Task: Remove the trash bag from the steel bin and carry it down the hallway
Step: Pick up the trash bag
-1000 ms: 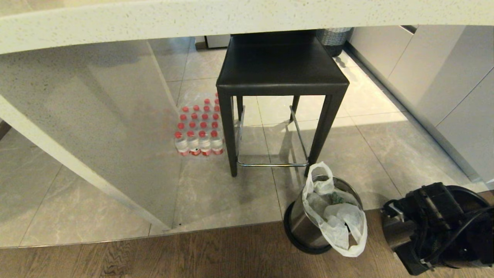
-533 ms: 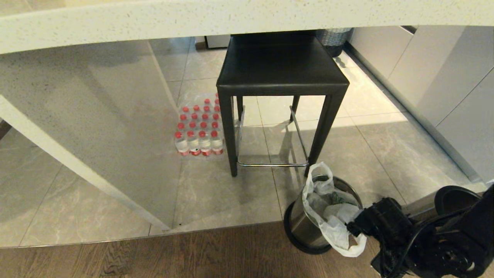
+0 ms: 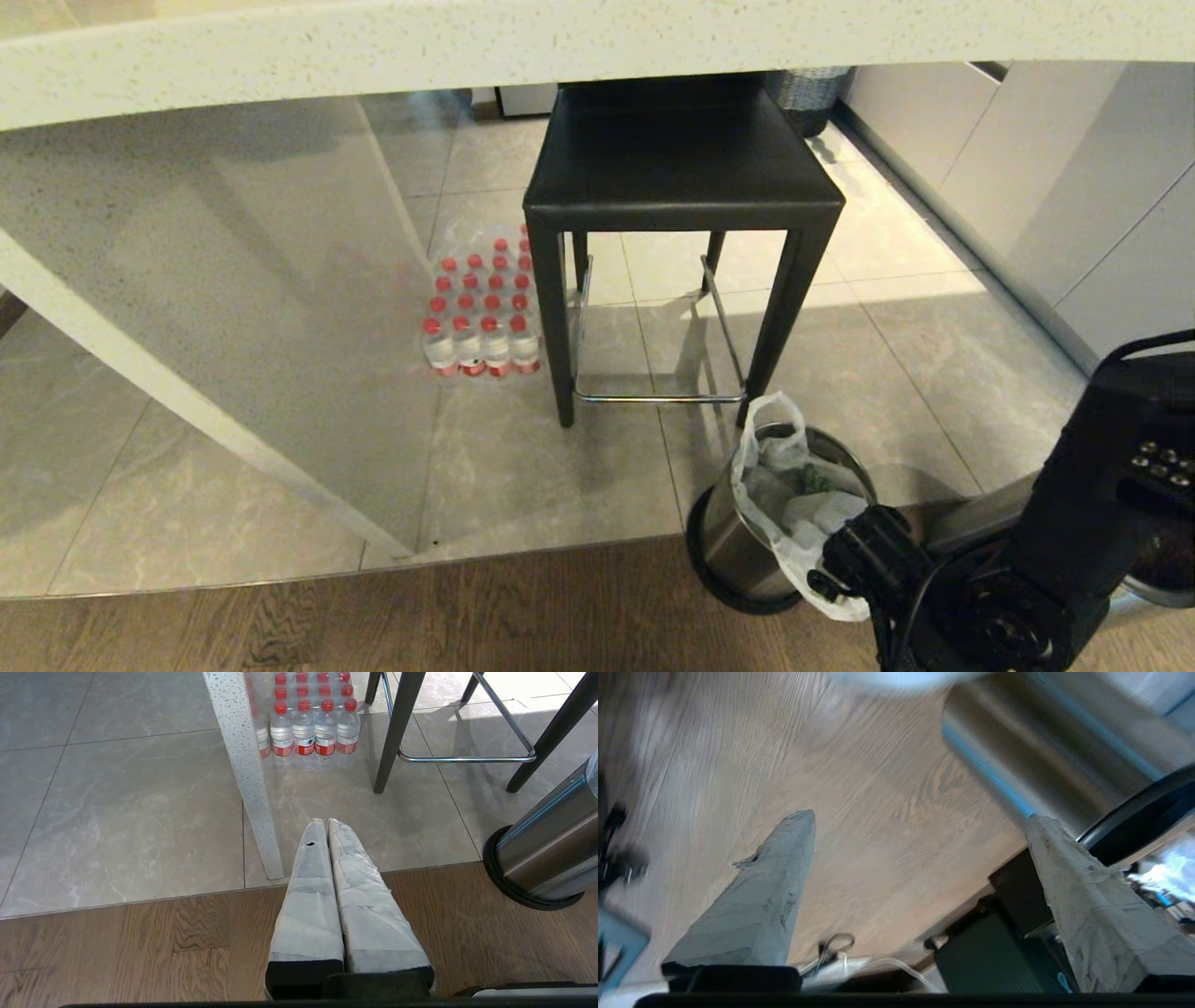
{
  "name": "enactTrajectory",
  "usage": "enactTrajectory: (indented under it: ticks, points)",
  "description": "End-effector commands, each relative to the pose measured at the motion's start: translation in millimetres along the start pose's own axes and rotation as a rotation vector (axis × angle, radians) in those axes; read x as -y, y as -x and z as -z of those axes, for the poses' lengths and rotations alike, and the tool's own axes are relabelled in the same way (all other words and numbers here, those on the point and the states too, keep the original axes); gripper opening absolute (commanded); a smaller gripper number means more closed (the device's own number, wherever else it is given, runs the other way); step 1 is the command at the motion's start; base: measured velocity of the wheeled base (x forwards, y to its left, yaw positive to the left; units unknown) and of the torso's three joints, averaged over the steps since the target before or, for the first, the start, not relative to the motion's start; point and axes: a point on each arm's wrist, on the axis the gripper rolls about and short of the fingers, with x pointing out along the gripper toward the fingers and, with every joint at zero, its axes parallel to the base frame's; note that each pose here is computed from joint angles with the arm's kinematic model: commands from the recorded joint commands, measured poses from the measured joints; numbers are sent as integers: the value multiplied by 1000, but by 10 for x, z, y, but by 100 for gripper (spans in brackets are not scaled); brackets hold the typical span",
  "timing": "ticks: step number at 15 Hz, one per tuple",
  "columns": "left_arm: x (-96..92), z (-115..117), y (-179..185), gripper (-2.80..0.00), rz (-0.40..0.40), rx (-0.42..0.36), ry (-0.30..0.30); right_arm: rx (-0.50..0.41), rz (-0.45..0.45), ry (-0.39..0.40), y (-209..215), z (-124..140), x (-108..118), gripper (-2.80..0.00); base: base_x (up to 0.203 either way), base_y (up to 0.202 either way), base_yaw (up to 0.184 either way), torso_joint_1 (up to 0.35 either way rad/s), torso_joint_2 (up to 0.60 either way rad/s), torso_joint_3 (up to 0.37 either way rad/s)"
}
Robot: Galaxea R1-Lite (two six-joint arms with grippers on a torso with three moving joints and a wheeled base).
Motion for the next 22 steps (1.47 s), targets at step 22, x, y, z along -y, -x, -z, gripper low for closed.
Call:
enactTrajectory:
  ticks: [22]
  points:
    - [0,0,0,-280,0,0,0,207,198,-62,-292,-409,-250,0,0,0,0,0,0,0]
